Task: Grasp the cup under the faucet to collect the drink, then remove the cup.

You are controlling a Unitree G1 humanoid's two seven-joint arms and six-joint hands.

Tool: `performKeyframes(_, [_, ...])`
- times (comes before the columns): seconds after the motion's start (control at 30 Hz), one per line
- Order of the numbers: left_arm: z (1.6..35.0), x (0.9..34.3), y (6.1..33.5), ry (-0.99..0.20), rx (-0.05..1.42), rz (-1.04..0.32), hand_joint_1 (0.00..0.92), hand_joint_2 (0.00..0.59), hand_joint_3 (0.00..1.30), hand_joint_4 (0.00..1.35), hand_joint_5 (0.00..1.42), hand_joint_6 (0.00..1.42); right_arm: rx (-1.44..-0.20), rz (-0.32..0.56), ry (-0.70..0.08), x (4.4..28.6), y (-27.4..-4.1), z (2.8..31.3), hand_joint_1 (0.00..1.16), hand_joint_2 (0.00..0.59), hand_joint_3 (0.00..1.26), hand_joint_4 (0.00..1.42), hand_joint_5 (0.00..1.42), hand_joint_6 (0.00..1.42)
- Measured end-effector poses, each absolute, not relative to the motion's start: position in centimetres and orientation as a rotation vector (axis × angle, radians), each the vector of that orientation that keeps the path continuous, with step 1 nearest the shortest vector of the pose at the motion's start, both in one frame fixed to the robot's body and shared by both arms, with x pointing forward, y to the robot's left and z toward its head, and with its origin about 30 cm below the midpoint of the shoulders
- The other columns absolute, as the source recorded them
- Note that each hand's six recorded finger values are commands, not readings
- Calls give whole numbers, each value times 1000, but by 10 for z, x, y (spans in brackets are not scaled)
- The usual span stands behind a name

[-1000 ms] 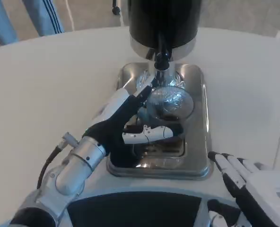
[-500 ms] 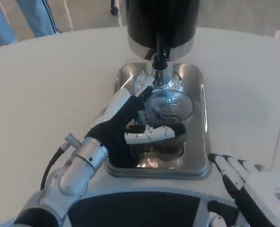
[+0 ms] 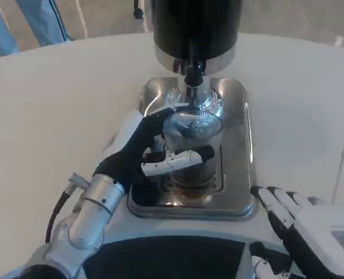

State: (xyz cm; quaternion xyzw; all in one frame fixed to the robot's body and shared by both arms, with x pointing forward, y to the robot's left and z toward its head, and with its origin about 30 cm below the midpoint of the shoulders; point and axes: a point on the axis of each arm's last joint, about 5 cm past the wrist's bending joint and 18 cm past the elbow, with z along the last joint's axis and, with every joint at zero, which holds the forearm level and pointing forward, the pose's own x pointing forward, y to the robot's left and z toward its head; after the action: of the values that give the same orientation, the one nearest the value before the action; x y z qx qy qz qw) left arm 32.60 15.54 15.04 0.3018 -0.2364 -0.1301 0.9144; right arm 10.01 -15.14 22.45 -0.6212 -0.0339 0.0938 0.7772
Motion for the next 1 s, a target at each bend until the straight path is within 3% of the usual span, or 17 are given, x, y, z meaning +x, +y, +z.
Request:
performKeyframes(0.3, [144, 323, 160, -479, 592, -214, 483, 49, 744, 840, 1140, 1423, -1348, 207, -85, 103, -151, 226, 160, 586, 33, 0, 0, 0])
performKeyframes(0.5, [142, 321, 162, -484, 576, -170, 519, 72, 913, 1032, 1294, 1424, -1345, 222, -91, 103, -149, 226, 163, 586, 34, 0, 0, 0])
performKeyframes(1.0, [138, 316, 179, -494, 572, -101, 540, 59, 956, 1071, 1334, 1424, -1352, 232, -97, 103, -145, 226, 168, 586, 34, 0, 0, 0])
